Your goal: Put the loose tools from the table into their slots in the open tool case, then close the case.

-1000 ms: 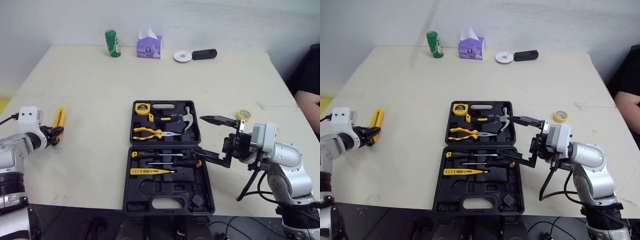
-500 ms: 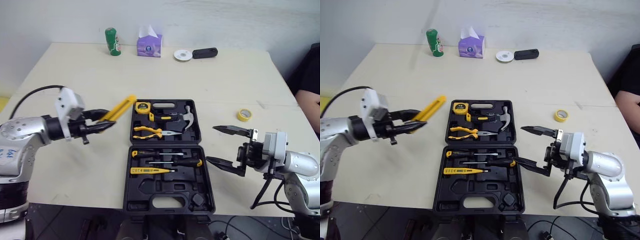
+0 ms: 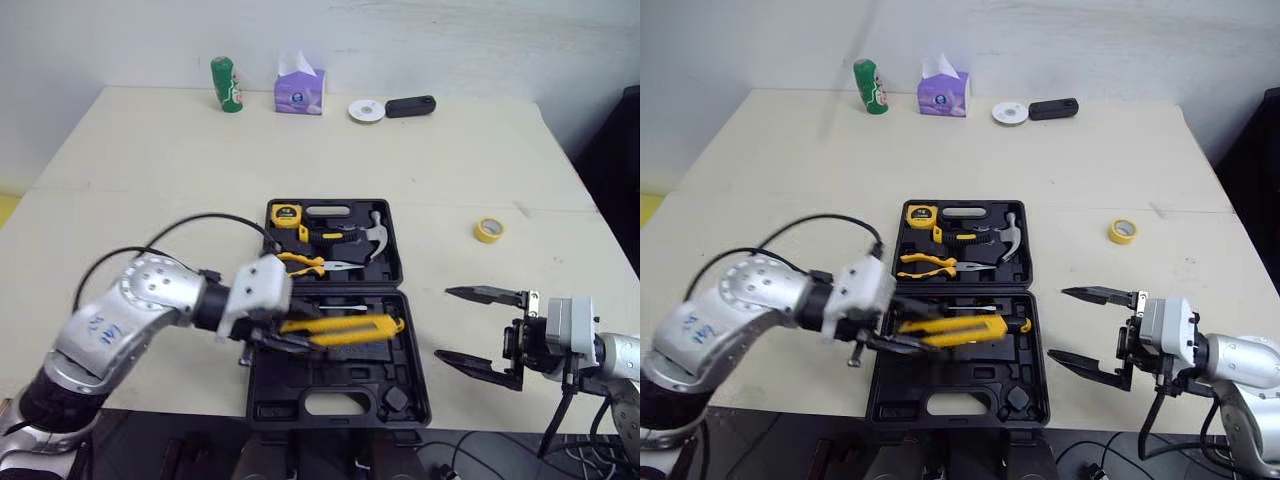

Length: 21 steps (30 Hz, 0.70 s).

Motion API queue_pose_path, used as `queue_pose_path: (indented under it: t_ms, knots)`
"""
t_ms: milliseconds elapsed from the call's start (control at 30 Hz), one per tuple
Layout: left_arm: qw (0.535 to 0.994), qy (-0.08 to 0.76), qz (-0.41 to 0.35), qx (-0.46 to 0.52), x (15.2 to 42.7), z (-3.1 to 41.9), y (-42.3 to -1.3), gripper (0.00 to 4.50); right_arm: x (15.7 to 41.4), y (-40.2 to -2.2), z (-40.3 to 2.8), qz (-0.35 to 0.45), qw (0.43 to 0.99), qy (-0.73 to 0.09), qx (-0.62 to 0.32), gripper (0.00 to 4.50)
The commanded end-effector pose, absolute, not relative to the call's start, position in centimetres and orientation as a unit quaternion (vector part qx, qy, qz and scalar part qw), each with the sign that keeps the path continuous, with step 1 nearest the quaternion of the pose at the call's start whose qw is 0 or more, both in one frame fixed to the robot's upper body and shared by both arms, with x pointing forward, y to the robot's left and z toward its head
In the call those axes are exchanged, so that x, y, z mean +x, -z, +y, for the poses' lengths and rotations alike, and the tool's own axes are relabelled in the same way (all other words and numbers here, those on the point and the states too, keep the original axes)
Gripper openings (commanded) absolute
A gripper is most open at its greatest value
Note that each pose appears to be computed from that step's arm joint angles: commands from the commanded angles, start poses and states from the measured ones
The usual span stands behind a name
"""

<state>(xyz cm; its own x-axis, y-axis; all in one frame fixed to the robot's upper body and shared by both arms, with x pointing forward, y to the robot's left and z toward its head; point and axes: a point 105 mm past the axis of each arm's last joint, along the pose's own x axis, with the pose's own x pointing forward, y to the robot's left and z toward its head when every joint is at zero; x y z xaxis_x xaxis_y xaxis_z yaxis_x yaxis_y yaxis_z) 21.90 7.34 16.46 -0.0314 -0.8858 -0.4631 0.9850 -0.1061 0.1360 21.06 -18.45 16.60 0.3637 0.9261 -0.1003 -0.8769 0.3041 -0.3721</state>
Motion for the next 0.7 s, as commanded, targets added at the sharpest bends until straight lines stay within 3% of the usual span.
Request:
queue_pose_path:
  t_ms: [33, 300, 467, 700]
  knots:
    - [0.648, 0.709, 0.107, 0.258, 21.7, 6.2, -16.1, 1.28, 20.3, -17.4, -18.2, -0.073, 0.794, -0.568, -0.203, 4.5]
    - [0.635, 0.698, 0.152, 0.294, 22.5, 5.5, -14.9, 1.28, 18.7, -15.6, -18.7, -0.024, 0.799, -0.567, -0.199, 4.5]
    - [0.659, 0.681, 0.178, 0.263, 22.5, 5.3, -14.4, 1.28, 18.5, -15.9, -18.4, -0.027, 0.806, -0.56, -0.187, 4.5]
    - [0.625, 0.705, 0.206, 0.264, 20.7, 5.1, -13.5, 1.28, 18.5, -16.4, -18.3, -0.031, 0.817, -0.547, -0.179, 4.5]
